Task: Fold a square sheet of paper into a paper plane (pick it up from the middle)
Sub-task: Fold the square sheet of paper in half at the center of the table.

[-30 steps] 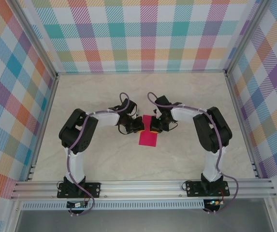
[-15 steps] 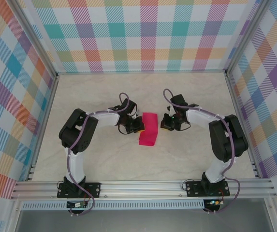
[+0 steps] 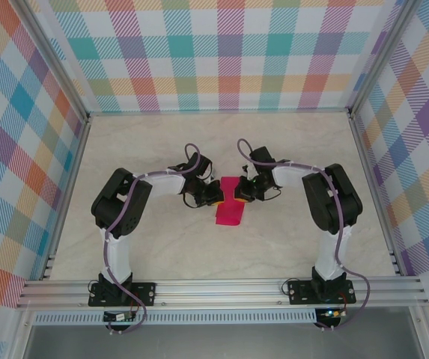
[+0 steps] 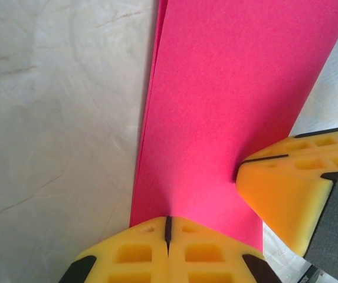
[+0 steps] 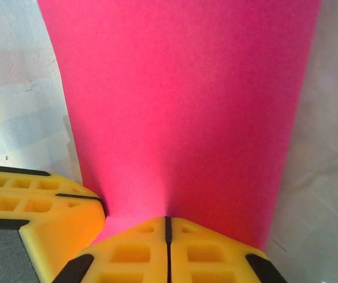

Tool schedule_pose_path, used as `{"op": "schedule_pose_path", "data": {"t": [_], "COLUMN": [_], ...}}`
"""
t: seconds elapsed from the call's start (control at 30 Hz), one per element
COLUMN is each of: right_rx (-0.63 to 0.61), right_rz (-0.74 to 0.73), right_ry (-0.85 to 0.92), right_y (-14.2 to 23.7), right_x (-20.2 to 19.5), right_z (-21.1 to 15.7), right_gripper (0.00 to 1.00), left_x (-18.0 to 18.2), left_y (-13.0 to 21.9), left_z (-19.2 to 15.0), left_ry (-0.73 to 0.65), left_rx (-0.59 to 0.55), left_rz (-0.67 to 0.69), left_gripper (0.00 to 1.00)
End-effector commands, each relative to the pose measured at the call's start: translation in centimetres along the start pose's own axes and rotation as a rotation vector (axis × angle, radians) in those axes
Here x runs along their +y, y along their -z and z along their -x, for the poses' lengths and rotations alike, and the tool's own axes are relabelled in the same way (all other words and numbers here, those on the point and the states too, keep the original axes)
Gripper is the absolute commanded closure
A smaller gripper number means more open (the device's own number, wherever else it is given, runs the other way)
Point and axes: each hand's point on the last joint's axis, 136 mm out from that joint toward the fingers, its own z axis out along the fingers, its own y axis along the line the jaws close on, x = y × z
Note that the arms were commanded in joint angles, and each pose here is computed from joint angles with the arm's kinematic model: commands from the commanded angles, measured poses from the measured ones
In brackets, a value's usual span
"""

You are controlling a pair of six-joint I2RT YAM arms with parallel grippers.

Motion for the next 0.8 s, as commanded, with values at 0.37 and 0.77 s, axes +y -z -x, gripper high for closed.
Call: {"op": "schedule_pose_path", "data": {"t": [0.37,0.77], "right_rx": [-0.277,-0.136], "right_rz": [0.017,0.139], "right_ry": [-0.018,0.059], "right_y": [5.5,1.2], "right_x": [-1.0,2.8], "right_z": [5.4,4.2], "right_gripper": [0.91,0.9], "left_x": [13.9,13.9], "left_y": [-1.8,-1.9], "left_z": [-8.3,-8.2], "left_ry": [0.178,0.179], "left_rx": [0.217,0.218], "left_rz": [0.48,0.481], "left_gripper": [1.0,1.0]}}
